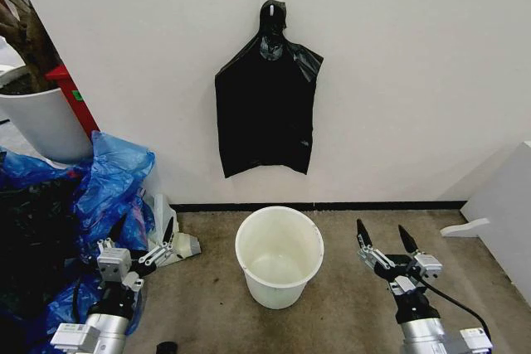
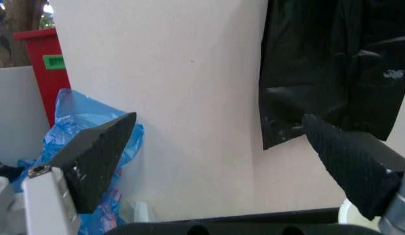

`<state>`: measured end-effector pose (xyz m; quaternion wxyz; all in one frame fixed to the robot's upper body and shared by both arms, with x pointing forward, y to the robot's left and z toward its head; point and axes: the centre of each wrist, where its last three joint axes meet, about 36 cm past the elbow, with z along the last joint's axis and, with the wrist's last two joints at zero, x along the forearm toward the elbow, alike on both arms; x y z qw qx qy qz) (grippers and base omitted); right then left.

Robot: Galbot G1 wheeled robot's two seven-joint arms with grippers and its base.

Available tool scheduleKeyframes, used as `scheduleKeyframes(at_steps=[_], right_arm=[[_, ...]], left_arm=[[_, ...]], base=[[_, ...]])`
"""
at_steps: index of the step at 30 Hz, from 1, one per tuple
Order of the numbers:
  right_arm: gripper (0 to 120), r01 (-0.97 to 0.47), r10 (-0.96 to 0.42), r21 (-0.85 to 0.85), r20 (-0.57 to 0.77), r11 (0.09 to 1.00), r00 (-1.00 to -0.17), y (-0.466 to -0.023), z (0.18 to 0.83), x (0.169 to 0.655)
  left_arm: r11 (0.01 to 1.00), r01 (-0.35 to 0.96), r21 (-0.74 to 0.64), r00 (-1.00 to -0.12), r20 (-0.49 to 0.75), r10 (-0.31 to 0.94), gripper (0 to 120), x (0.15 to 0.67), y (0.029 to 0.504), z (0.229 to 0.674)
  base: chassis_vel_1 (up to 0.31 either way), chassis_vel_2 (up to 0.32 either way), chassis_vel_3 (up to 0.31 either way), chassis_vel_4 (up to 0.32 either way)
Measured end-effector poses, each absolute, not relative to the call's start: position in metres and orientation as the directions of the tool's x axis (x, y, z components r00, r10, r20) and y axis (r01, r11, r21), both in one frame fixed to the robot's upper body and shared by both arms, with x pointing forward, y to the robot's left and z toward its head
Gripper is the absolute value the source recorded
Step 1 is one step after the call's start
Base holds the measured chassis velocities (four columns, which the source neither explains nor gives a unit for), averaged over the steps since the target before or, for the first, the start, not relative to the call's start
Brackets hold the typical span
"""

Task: Place the garbage bag over the trash bin.

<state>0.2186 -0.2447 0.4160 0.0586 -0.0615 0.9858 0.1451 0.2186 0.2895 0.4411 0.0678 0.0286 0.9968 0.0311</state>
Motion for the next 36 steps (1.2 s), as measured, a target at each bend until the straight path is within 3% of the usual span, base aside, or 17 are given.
scheduleKeyframes(at_steps=[36], right_arm=[[100,-0.146,-0.118,0.279,-0.116,0.949,-0.986,-0.2456,0.4137,0.2154]], left_arm=[[0.997,0.060,0.055,-0.987,-0.147,0.068,100,0.2177,0.2894,0.4434]], base=[[0.000,0.000,0.000,0.000]])
